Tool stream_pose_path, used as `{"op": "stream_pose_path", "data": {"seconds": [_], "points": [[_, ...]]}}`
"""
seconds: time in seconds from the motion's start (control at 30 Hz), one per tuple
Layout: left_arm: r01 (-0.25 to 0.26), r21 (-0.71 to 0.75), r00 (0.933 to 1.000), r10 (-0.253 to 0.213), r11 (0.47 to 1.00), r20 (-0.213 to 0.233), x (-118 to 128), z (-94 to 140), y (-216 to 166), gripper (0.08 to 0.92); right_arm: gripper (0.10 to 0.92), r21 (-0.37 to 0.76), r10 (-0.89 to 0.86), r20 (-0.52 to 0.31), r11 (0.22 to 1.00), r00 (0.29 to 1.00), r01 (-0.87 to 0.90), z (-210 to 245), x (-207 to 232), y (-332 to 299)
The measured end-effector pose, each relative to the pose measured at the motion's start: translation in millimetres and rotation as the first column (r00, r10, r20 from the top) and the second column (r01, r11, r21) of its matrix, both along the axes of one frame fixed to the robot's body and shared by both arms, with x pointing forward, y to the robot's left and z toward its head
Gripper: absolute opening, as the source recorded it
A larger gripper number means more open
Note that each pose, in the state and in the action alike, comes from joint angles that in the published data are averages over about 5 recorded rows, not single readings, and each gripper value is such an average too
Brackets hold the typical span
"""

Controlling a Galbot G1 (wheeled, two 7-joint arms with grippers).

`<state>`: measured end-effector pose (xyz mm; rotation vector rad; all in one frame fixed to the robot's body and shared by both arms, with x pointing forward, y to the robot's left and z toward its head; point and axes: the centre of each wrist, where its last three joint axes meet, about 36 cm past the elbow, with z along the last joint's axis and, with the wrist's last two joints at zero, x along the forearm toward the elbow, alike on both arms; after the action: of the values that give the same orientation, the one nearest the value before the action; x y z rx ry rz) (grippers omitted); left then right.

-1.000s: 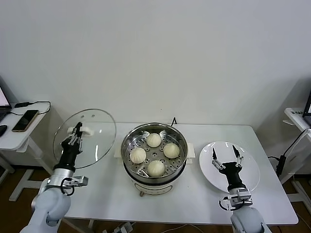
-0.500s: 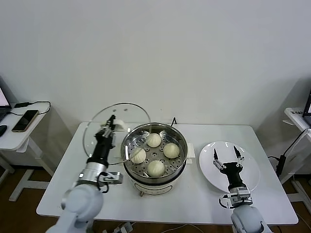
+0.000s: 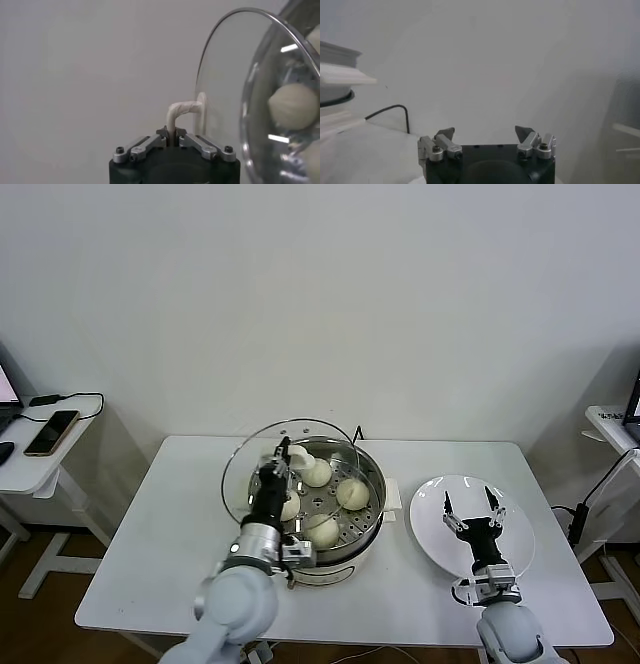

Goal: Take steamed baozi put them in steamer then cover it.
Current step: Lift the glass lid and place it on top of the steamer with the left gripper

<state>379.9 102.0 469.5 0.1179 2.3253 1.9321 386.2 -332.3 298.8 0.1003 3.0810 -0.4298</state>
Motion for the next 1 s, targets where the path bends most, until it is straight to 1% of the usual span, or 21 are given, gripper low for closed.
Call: {"op": "stream_pose_path", "data": {"seconds": [0.17, 0.27, 0.63, 1.0], "points": [[-0.007, 0.011, 0.9997, 0.007, 1.000, -0.023, 0, -7, -16, 0.187, 0.823, -0.002, -0.006, -0.009, 1.000, 1.000, 0.006, -1, 1, -1], [-0.005, 0.019, 0.9995, 0.006, 1.000, -0.030, -1, -10, -25, 0.187, 0.823, -0.004, -0.010, -0.011, 1.000, 1.000, 0.010, -1, 2, -3], [-0.006, 0.046, 0.9996, 0.008, 0.999, -0.028, 1, -14, -45, 0.187, 0.823, -0.005, -0.021, -0.019, 1.000, 1.000, 0.021, -3, 3, -5], [-0.009, 0.081, 0.9995, 0.012, 0.997, -0.029, 3, -22, -57, 0.187, 0.823, -0.005, -0.026, -0.021, 1.000, 0.999, 0.026, -4, 3, -6]]}}
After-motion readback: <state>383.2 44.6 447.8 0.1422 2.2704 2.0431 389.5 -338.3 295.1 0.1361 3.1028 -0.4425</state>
